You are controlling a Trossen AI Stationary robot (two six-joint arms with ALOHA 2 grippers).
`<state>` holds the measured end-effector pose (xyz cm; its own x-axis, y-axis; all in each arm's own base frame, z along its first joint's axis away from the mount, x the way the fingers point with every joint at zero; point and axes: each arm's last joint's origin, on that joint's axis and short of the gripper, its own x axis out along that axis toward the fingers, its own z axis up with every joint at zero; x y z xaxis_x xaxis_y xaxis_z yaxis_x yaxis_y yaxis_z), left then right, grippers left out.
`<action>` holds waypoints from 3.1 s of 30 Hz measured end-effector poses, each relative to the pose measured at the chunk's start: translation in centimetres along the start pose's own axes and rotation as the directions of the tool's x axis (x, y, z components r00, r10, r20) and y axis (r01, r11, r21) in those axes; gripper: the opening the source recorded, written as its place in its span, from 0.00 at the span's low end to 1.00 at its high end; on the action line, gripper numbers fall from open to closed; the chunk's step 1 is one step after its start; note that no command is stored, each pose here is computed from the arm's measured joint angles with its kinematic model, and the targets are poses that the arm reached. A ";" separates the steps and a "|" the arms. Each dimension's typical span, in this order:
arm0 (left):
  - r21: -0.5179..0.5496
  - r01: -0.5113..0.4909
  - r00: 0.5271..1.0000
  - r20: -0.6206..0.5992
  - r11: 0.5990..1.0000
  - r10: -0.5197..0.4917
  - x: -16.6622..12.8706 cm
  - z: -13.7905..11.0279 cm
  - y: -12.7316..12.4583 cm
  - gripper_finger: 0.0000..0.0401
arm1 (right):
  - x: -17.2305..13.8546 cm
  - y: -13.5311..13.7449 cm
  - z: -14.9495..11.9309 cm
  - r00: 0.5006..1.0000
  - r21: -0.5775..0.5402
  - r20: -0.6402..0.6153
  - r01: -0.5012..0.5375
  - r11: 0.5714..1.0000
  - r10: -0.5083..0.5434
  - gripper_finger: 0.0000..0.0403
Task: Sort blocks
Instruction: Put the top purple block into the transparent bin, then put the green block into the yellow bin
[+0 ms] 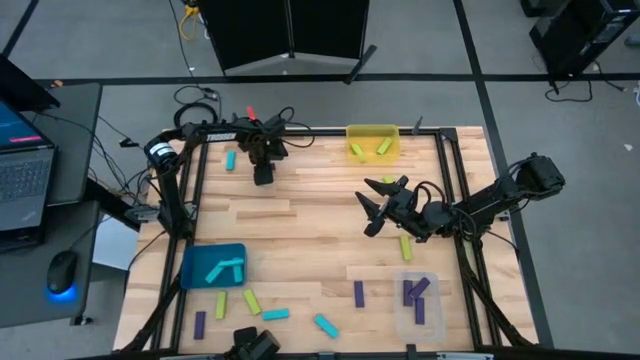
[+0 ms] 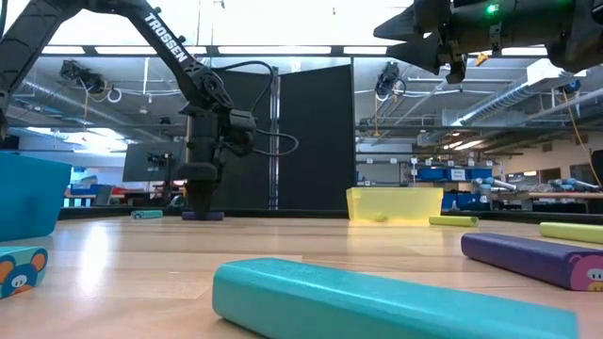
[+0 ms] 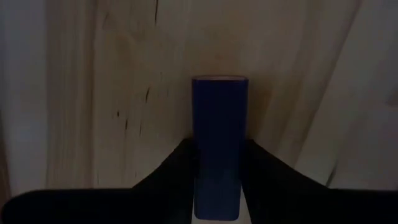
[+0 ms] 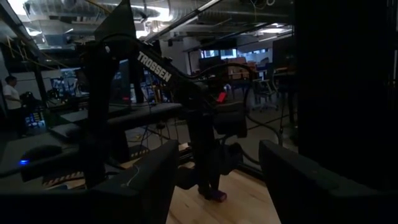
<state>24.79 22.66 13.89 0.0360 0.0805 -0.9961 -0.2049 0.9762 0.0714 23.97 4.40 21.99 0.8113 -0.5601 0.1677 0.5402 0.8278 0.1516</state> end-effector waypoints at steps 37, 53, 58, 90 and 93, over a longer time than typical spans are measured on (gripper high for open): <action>0.396 0.230 0.392 0.799 0.889 -0.457 -7.8 12.0 -24.7 0.25 | -2.8 -0.2 14.9 0.934 0.034 0.336 0.115 0.993 -0.120 0.57; 0.588 0.267 0.219 0.735 0.764 -0.642 -6.1 20.5 -36.1 0.25 | -3.5 2.2 18.4 0.962 0.009 0.271 0.025 1.000 -0.027 0.55; 0.607 0.261 0.208 0.724 0.751 -0.658 -5.6 22.5 -38.4 0.25 | -3.7 2.5 19.0 0.966 0.028 0.256 0.019 0.999 -0.025 0.55; 0.571 0.105 0.247 0.778 0.814 -0.578 -10.4 20.6 -38.8 0.51 | -4.7 3.5 18.6 0.982 0.000 0.190 -0.015 1.000 0.015 0.53; 0.543 0.113 0.163 0.816 0.832 -0.555 -10.6 17.6 -36.5 0.44 | -5.1 3.6 18.6 0.983 -0.022 0.182 -0.025 0.999 0.029 0.53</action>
<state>49.05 -10.26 22.77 0.9176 -0.3637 -0.1603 0.3644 0.9309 -0.0256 17.63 9.67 39.79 0.7724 -0.5325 0.3462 0.5244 0.8422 0.1254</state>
